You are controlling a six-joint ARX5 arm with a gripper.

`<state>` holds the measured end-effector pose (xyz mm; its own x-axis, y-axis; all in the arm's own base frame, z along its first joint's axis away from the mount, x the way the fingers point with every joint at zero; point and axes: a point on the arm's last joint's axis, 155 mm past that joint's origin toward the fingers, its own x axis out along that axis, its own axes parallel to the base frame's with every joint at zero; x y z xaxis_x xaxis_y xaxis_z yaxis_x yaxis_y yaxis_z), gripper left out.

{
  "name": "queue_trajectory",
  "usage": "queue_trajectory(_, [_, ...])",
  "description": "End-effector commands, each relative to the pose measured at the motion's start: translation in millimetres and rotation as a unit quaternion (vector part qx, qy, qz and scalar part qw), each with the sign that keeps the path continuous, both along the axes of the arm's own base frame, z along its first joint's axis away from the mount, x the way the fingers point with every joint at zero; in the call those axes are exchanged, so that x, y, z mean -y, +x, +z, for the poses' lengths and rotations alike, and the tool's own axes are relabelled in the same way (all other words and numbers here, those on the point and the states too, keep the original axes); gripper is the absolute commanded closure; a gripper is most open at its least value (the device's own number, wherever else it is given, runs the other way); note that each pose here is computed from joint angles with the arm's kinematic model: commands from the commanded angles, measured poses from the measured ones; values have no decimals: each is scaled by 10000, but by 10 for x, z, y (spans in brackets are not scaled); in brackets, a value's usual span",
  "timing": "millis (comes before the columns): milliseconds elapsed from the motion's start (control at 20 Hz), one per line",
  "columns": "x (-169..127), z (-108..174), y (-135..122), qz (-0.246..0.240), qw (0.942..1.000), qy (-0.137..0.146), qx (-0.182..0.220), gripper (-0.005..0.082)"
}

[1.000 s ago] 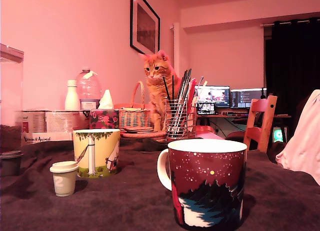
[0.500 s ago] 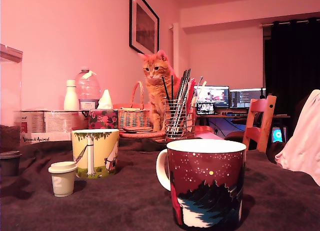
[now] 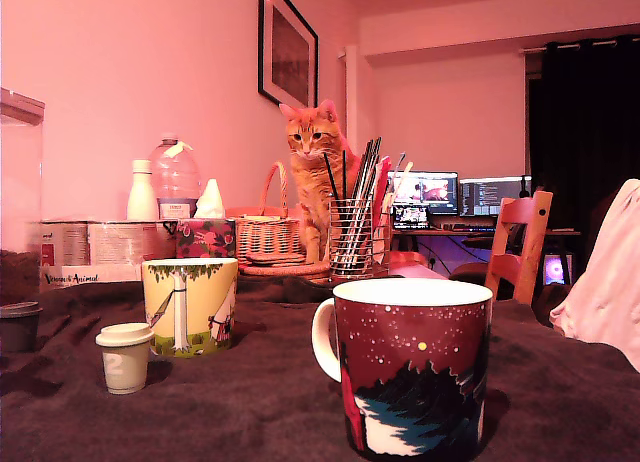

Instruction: Pick up the coffee capsules on the table and drop them inside the coffee cup

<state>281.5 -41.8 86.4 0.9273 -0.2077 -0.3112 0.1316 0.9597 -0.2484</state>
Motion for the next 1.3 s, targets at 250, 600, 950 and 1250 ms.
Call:
queue_trajectory(250, [6, 82, 164, -90, 9987, 317, 382, 208])
queue_trajectory(600, [-3, 5, 288, -73, 9982, 392, 449, 208])
queue_trajectory(950, [4, -105, 425, -77, 9981, 388, 467, 208])
queue_trajectory(1250, [49, -310, 621, -191, 9990, 364, 185, 209])
